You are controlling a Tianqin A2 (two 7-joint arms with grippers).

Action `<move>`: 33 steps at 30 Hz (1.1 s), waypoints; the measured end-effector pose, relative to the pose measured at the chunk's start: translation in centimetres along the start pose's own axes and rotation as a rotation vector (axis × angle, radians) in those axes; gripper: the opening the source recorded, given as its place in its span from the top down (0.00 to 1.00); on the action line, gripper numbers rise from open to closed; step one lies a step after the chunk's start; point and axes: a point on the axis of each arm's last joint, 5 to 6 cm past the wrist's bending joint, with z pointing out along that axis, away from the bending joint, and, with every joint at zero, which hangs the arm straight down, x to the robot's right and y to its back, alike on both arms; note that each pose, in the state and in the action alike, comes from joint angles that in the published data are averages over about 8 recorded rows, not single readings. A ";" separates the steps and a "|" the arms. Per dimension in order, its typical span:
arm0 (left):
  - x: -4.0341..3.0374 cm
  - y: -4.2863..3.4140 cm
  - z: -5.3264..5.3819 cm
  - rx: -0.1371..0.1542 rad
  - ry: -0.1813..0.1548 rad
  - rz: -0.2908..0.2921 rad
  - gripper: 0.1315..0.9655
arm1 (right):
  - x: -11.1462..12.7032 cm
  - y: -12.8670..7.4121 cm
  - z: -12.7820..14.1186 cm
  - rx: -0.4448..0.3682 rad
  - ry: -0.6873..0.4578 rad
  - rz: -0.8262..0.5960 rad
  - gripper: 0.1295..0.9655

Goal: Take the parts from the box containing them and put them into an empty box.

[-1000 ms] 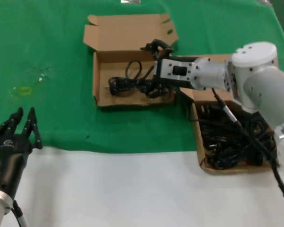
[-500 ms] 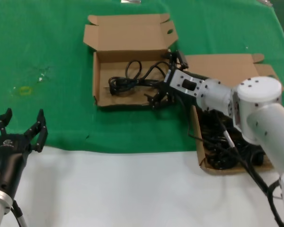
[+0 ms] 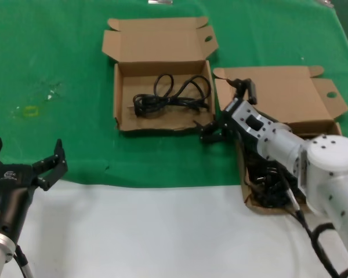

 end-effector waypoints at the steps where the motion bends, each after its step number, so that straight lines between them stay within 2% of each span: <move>1: 0.00 0.00 0.0 0.000 0.000 0.000 0.29 | -0.2 0.3 -0.3 -0.002 0.011 0.017 0.00; 4: 0.00 0.00 0.0 0.000 0.000 0.000 0.29 | -0.7 1.0 -1.4 -0.006 0.043 0.066 0.00; 12: 0.00 0.00 0.0 0.000 0.000 0.000 0.11 | -1.9 2.5 -4.5 -0.014 0.128 0.191 0.00; 21: 0.00 0.00 0.0 0.000 0.000 0.000 0.02 | -3.0 3.8 -8.5 -0.014 0.221 0.323 0.00; 33: 0.00 0.00 0.0 0.000 0.000 0.000 0.00 | -4.2 4.3 -14.4 0.004 0.338 0.488 0.00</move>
